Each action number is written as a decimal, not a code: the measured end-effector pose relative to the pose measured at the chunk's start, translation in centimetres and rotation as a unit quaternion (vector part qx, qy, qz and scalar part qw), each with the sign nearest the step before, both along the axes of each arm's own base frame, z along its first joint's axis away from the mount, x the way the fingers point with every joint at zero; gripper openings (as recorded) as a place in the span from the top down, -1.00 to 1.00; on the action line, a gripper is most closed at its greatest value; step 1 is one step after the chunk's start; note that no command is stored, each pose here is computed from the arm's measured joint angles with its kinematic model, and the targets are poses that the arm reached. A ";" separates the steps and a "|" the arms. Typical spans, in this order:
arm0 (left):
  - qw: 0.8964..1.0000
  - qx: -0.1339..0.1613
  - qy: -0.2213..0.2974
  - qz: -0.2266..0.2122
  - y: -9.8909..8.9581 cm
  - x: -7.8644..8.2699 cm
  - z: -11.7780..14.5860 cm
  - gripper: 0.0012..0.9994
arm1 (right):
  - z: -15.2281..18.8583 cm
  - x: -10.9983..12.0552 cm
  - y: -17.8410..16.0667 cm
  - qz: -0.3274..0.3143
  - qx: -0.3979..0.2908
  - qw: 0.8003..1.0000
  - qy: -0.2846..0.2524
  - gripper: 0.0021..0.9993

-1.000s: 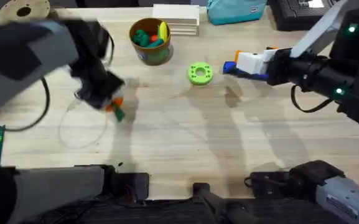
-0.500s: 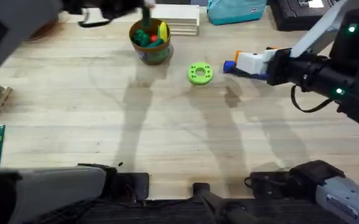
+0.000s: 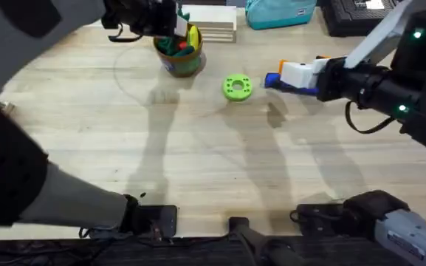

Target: Pick up the gripper from the table and insert it into the empty holder that is missing its gripper. Then pick up a screw, insert it into the mounting hole, and use the screwdriver to tighten it. Finally, clean up the table by picking up the vegetable and placing it into the bucket.

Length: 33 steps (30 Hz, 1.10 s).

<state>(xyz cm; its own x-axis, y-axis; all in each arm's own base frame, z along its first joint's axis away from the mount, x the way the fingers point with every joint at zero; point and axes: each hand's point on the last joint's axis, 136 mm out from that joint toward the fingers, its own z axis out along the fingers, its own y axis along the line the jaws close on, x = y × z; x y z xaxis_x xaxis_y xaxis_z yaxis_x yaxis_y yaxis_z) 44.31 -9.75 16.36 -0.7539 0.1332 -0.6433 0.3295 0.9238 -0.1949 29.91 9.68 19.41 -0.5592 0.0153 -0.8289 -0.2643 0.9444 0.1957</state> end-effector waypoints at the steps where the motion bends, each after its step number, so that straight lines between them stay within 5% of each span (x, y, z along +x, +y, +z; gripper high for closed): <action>1: 1.000 0.002 0.006 -0.001 0.0 0.1 -0.5 0.97 | 0.0 0.0 0.0 0.000 0.000 1.000 0.000 -0.75; 6: 1.000 0.006 0.029 -0.005 0.0 0.2 -2.7 0.96 | 0.0 0.0 0.0 0.000 0.000 1.000 0.000 -0.75; 8: 1.000 0.008 0.028 -0.006 0.0 0.3 -2.8 0.80 | 0.0 0.0 0.0 0.000 0.000 1.000 0.000 -0.75; 11: 1.000 0.008 0.026 -0.007 0.0 0.4 -2.7 0.02 | 0.0 0.0 0.0 0.000 0.000 1.000 0.000 -0.75; 12: 1.000 0.007 0.024 -0.006 0.0 0.5 -2.7 -0.89 | 0.0 0.0 0.0 0.000 0.000 1.000 0.000 -0.75; 20: 1.000 0.007 0.018 -0.006 0.0 0.3 -1.7 -0.97 | -1.5 -1.0 -0.2 0.000 -0.009 0.999 0.035 -0.75; 26: 1.000 0.003 -0.020 -0.006 0.1 -0.9 3.5 -0.97 | -1.8 -2.0 -0.5 0.000 -0.015 0.998 0.060 -0.75; 33: 0.999 0.005 -0.038 -0.010 0.8 -7.7 10.2 -0.97 | 2.5 -4.9 -1.2 0.005 -0.026 0.997 0.078 -0.75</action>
